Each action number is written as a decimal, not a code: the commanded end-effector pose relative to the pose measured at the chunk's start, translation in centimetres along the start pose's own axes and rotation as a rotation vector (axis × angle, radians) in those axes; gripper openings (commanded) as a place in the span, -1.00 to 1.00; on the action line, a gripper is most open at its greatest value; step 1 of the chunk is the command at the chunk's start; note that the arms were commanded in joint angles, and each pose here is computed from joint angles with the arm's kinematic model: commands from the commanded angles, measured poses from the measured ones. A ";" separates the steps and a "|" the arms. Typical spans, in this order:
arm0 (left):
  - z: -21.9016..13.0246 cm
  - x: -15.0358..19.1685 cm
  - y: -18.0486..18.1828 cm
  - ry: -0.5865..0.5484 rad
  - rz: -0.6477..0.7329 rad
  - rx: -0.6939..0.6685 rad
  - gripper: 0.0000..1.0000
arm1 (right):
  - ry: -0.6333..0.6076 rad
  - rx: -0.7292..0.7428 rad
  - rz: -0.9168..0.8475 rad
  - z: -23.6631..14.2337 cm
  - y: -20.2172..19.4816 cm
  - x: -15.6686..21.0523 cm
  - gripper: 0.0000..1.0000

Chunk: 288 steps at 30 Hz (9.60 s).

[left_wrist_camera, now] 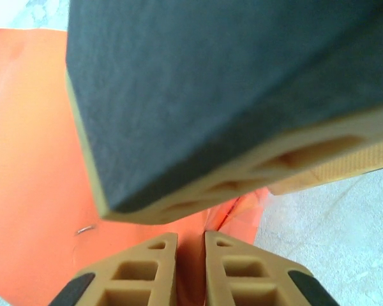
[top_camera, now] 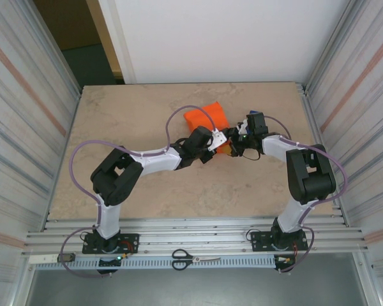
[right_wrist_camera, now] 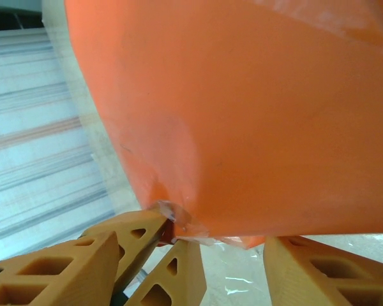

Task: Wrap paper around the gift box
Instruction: Stick the wrapping paper to the gift box, then stand up the gift box at the center of the table.

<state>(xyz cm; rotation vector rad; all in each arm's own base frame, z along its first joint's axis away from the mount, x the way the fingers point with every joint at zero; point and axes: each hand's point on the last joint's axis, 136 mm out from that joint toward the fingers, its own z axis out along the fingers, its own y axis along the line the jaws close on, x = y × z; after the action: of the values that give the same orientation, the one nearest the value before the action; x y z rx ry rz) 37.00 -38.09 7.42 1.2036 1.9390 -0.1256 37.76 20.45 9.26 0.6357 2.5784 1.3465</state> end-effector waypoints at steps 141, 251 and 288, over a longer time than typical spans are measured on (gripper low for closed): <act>-8.8 1.1 13.8 -0.065 -1.027 0.396 0.97 | -0.048 0.150 -0.243 0.8 1.1 -7.5 0.87; -13.7 0.1 8.5 0.011 -1.131 0.629 0.74 | 0.004 -0.036 -0.518 -2.6 9.3 4.4 0.69; -17.3 2.4 5.3 0.017 -0.981 0.410 0.89 | -0.127 0.240 -0.736 -3.3 4.3 8.3 0.75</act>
<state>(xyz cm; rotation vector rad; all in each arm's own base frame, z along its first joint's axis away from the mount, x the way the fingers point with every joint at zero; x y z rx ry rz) 30.18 -25.73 16.41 0.3225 2.5010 -1.1197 30.75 24.65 15.16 -0.1917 2.4955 0.8061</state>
